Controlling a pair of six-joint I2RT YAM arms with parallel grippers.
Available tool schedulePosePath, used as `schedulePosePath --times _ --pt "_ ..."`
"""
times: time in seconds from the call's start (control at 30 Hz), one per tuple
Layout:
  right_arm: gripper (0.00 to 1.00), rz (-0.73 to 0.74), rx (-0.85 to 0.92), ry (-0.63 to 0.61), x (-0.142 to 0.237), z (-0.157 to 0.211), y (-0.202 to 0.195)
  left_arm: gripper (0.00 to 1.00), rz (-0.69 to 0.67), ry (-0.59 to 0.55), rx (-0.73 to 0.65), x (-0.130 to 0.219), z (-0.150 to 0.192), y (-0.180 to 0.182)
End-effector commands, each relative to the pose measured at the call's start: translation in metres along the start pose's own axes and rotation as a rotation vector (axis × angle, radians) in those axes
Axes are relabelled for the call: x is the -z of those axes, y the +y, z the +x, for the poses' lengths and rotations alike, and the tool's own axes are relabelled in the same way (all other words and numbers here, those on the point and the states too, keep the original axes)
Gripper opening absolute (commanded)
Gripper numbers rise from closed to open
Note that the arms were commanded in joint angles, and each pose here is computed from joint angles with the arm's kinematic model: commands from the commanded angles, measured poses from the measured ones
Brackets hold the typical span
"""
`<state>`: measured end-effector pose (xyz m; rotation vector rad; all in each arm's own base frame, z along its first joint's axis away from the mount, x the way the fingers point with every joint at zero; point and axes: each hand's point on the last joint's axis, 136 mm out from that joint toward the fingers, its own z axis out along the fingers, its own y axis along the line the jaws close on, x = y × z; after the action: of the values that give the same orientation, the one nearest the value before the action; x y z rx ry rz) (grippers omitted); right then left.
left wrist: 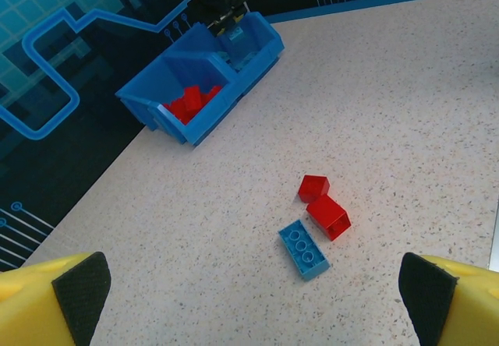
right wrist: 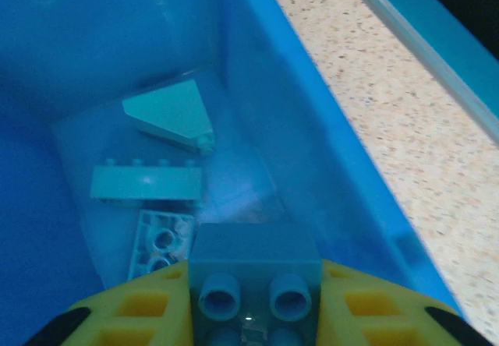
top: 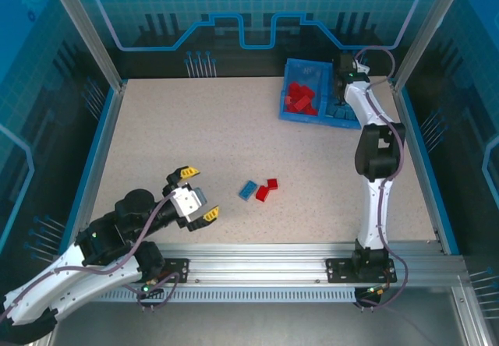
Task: Sort the legos into containers by color
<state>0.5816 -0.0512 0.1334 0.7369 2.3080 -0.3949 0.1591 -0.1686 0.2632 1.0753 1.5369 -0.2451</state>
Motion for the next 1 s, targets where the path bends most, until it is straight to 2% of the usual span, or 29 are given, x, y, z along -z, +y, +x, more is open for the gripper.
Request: schedulePosePath --times 0.0,0.07,0.13,0.3,0.47,0.7,0.77,0.97 --pt "0.48 0.022 0.028 0.060 -0.004 0.003 -0.001 0.99 -0.038 0.012 0.021 -0.005 0.002 0.008" --pt "0.56 0.012 0.026 0.066 -0.002 0.002 0.002 0.99 -0.057 0.046 0.020 -0.008 0.008 0.011" --pt "0.60 0.014 0.035 0.065 0.004 0.000 0.002 0.99 -0.069 0.076 0.015 -0.011 0.012 0.013" --pt "0.60 0.000 0.043 0.083 0.023 0.002 -0.007 0.99 -0.068 0.097 0.022 -0.014 0.015 0.013" --pt "0.61 -0.070 0.032 0.084 0.061 0.014 -0.017 0.99 -0.102 0.134 0.042 -0.018 0.020 0.019" --pt "0.67 -0.211 0.023 0.062 0.128 0.053 -0.034 0.99 -0.205 0.181 0.227 -0.024 0.019 0.039" --pt "0.72 -0.293 0.065 0.072 0.154 0.071 -0.033 0.99 -0.189 0.201 0.270 -0.030 0.019 0.037" --pt "0.79 -0.654 0.283 0.080 0.238 0.138 -0.016 0.99 -0.137 0.225 0.493 -0.057 0.016 0.025"
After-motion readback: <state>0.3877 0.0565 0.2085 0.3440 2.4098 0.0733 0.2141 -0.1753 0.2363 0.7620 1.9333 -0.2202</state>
